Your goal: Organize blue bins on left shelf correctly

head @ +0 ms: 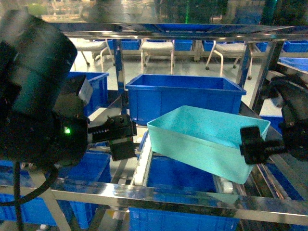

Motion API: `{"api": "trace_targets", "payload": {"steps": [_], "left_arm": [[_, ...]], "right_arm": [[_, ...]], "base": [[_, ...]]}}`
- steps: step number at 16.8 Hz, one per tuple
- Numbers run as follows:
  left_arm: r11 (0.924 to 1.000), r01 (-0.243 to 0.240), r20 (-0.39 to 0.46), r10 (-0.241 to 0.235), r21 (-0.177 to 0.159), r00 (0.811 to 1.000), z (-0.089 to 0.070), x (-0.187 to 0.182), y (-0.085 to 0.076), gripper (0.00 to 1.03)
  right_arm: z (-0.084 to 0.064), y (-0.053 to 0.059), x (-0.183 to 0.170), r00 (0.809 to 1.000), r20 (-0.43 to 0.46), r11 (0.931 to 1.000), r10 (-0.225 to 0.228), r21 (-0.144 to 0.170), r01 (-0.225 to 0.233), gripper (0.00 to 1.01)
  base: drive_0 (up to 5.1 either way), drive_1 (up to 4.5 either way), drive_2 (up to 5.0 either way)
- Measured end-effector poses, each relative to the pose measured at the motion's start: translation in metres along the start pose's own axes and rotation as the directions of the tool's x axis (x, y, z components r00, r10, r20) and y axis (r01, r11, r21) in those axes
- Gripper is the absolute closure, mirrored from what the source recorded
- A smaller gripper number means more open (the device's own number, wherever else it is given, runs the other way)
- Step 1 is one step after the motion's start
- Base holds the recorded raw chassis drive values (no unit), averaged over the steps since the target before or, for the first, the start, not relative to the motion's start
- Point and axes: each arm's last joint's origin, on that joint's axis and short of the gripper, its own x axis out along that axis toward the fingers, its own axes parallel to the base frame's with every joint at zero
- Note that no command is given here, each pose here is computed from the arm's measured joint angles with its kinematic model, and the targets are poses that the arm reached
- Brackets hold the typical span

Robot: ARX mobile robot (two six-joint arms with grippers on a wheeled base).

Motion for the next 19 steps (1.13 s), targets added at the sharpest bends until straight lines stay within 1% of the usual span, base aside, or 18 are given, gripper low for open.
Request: {"api": "trace_targets", "payload": {"steps": [1, 2, 3, 4, 5, 6, 7, 8, 9, 10, 11, 12, 13, 14, 15, 17, 18, 19], "left_arm": [[0.9928, -0.072, 0.212, 0.051, 0.096, 0.976, -0.026, -0.006, 0.019, 0.29], [0.9833, -0.125, 0.379, 0.067, 0.132, 0.923, -0.044, -0.025, 0.046, 0.43], [0.9860, -0.126, 0.568, 0.042, 0.109, 0.822, -0.032, -0.050, 0.054, 0.55], [0.9904, -0.082, 0.731, -0.026, 0.112, 0.682, -0.016, -0.081, 0.054, 0.70], [0.9864, -0.093, 0.709, -0.031, 0.136, 0.704, -0.022, -0.094, 0.061, 0.84], [0.9841, -0.111, 0.678, -0.013, 0.139, 0.735, -0.037, -0.100, 0.072, 0.99], [0.9846, -0.113, 0.690, -0.011, 0.134, 0.724, -0.041, -0.111, 0.078, 1.01], [0.9852, -0.106, 0.708, -0.021, 0.135, 0.706, -0.046, -0.123, 0.083, 1.01], [0.9847, -0.105, 0.695, -0.022, 0.139, 0.719, -0.054, -0.129, 0.087, 1.01], [0.9848, -0.108, 0.693, -0.016, 0.136, 0.721, -0.060, -0.135, 0.091, 1.01], [0.9850, -0.105, 0.699, -0.021, 0.137, 0.715, -0.064, -0.141, 0.094, 1.01], [0.9848, -0.103, 0.698, -0.024, 0.140, 0.716, -0.066, -0.147, 0.103, 1.01], [0.9852, -0.115, 0.702, -0.007, 0.127, 0.712, -0.070, -0.151, 0.105, 1.01], [0.9849, -0.104, 0.700, -0.023, 0.139, 0.714, -0.073, -0.154, 0.104, 1.01], [0.9849, -0.104, 0.701, -0.024, 0.139, 0.713, -0.076, -0.158, 0.104, 1.01], [0.9849, -0.104, 0.713, -0.027, 0.139, 0.701, -0.078, -0.167, 0.103, 1.01], [0.9849, -0.104, 0.717, -0.028, 0.139, 0.697, -0.080, -0.170, 0.103, 1.01], [0.9849, -0.104, 0.717, -0.028, 0.139, 0.697, -0.082, -0.173, 0.103, 1.01]], "right_arm": [[-0.026, -0.005, -0.013, 0.991, 0.134, 0.9995, -0.022, 0.027, 0.019, 0.27], [-0.047, -0.014, -0.039, 0.971, 0.235, 0.9980, -0.045, 0.055, 0.033, 0.42], [-0.033, -0.024, -0.062, 0.911, 0.407, 0.9952, -0.070, 0.091, 0.035, 0.54], [-0.013, -0.030, -0.088, 0.832, 0.548, 0.9935, -0.082, 0.111, 0.024, 0.69], [-0.024, -0.032, -0.103, 0.840, 0.539, 0.9948, -0.066, 0.101, 0.013, 0.84], [-0.043, -0.035, -0.112, 0.872, 0.484, 0.9947, -0.067, 0.100, 0.021, 0.99], [-0.043, -0.039, -0.127, 0.848, 0.524, 0.9937, -0.079, 0.109, 0.025, 0.99], [-0.040, -0.041, -0.145, 0.815, 0.574, 0.9941, -0.074, 0.108, 0.014, 0.99], [-0.052, -0.049, -0.153, 0.837, 0.544, 0.9946, -0.065, 0.103, 0.010, 0.99], [-0.057, -0.053, -0.162, 0.842, 0.533, 0.9924, -0.090, 0.119, 0.031, 0.99], [-0.053, -0.053, -0.174, 0.837, 0.542, 0.9936, -0.077, 0.111, 0.019, 0.99], [-0.052, -0.052, -0.183, 0.819, 0.569, 0.9938, -0.077, 0.110, 0.017, 0.99], [-0.057, -0.052, -0.188, 0.826, 0.558, 0.9938, -0.076, 0.110, 0.017, 0.99], [-0.063, -0.051, -0.192, 0.834, 0.546, 0.9939, -0.074, 0.109, 0.017, 0.99], [-0.065, -0.051, -0.197, 0.828, 0.556, 0.9938, -0.075, 0.109, 0.017, 0.99], [-0.067, -0.050, -0.206, 0.825, 0.560, 0.9938, -0.076, 0.110, 0.017, 0.99], [-0.068, -0.050, -0.211, 0.818, 0.570, 0.9938, -0.077, 0.110, 0.017, 0.99], [-0.069, -0.050, -0.214, 0.817, 0.571, 0.9938, -0.077, 0.110, 0.017, 0.99]], "base": [[0.0, 0.00, 0.0], [0.0, 0.00, 0.0], [0.0, 0.00, 0.0], [0.0, 0.00, 0.0], [0.0, 0.00, 0.0], [0.0, 0.00, 0.0], [0.0, 0.00, 0.0], [0.0, 0.00, 0.0], [0.0, 0.00, 0.0], [0.0, 0.00, 0.0], [0.0, 0.00, 0.0], [0.0, 0.00, 0.0], [0.0, 0.00, 0.0], [0.0, 0.00, 0.0], [0.0, 0.00, 0.0], [0.0, 0.00, 0.0], [0.0, 0.00, 0.0], [0.0, 0.00, 0.0]]}}
